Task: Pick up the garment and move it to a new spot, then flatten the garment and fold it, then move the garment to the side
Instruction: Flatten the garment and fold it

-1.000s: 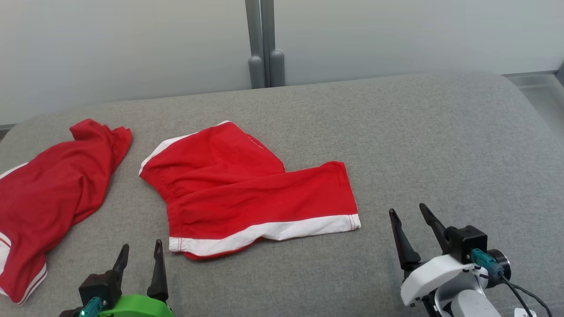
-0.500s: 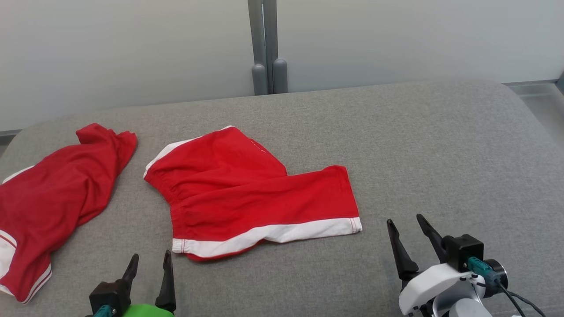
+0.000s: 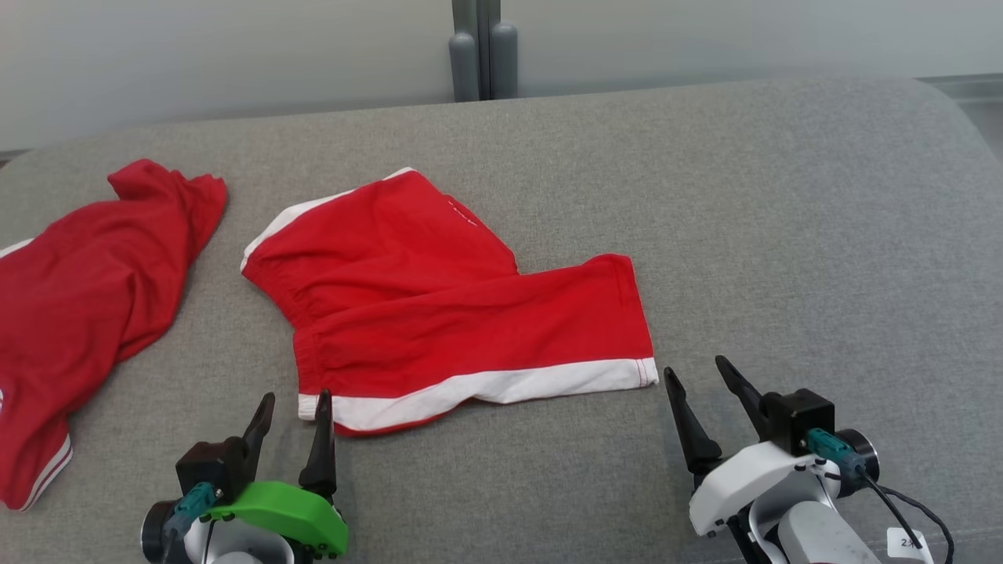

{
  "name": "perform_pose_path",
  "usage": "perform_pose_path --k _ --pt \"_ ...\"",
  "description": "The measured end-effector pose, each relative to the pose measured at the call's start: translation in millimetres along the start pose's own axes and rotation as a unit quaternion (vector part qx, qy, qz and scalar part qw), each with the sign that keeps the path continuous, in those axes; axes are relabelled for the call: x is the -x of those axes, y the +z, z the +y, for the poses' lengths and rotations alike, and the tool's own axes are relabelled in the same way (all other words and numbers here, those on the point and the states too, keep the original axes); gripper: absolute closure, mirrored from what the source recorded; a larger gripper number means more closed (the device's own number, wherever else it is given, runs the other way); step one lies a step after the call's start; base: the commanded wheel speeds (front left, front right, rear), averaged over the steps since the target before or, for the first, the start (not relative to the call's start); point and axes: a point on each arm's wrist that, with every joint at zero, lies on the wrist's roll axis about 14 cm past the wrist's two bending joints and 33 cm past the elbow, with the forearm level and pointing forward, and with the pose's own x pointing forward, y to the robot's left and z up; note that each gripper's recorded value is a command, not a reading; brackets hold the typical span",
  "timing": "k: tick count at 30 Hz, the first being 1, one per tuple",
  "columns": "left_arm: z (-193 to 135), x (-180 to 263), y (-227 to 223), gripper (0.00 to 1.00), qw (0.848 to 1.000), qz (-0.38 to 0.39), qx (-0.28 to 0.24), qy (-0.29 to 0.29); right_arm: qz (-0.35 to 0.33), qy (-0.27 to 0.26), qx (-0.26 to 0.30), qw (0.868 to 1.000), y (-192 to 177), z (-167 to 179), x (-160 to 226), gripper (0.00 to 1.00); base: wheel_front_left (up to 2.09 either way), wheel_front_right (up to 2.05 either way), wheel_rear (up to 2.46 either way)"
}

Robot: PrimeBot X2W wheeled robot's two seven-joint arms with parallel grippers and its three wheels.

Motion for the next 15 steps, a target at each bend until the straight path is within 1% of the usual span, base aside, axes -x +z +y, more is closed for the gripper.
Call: perform_pose_path --k 8,11,15 --pt "8.6 -17.5 -24.5 0.0 0.999 0.04 0.009 0.011 0.028 0.008 -0.005 1.0 -19.9 0.6 -18.1 0.0 0.0 0.0 0.0" --pt "8.1 -18.3 -37.4 0.0 0.998 0.059 0.016 0.011 0.04 0.008 -0.007 0.999 -28.4 -0.2 -21.2 0.0 0.0 0.0 0.0" --pt "6.9 -18.3 -43.5 0.0 0.998 0.068 0.017 0.009 0.046 0.009 -0.008 0.999 -33.3 -0.2 -22.2 0.0 0.0 0.0 0.0"
